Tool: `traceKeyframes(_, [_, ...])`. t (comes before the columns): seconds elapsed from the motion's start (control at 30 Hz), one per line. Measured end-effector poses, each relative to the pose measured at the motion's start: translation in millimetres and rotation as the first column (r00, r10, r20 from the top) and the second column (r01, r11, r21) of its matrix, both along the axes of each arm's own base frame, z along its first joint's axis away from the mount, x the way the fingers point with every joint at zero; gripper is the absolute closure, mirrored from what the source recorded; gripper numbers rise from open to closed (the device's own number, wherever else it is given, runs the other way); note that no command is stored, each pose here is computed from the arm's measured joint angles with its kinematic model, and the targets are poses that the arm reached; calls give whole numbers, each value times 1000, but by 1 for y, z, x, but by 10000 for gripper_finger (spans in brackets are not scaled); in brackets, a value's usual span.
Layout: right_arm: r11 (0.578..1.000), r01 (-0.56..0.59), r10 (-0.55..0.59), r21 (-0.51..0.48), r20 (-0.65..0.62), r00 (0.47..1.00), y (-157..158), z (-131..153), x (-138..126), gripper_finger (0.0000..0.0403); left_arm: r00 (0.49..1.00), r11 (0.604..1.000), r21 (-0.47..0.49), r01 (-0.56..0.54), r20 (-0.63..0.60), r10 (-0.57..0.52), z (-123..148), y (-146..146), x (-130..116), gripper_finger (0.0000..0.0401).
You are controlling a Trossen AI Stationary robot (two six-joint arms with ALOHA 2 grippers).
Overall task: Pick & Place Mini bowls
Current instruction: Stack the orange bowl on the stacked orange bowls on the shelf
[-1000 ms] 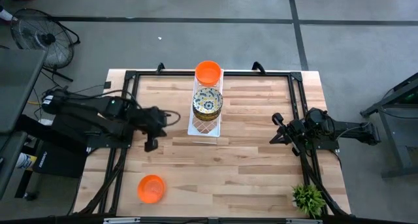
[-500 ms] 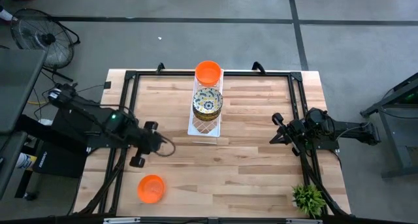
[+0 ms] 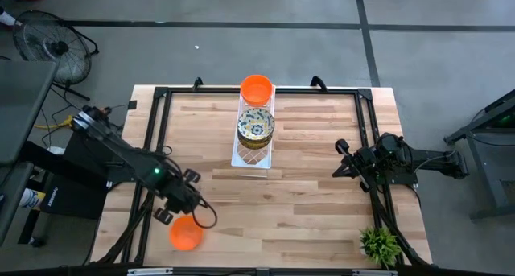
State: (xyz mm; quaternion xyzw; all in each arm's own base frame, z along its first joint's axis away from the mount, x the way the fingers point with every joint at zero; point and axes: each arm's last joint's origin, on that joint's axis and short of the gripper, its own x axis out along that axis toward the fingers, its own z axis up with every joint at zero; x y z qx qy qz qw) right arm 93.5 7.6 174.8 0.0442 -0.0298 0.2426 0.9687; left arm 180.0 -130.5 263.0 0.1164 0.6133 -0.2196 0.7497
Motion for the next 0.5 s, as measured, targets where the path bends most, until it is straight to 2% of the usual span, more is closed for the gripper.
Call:
traceKeyframes(0.17, [1000,0,0,0,0,1000,0,0,0,402,1000,1000,12,13,-1,-13,-15,-12,15,226])
traceKeyframes(0.5, [1000,0,0,0,-5,1000,0,0,0,402,999,999,-34,16,-48,-18,-46,-35,36,219])
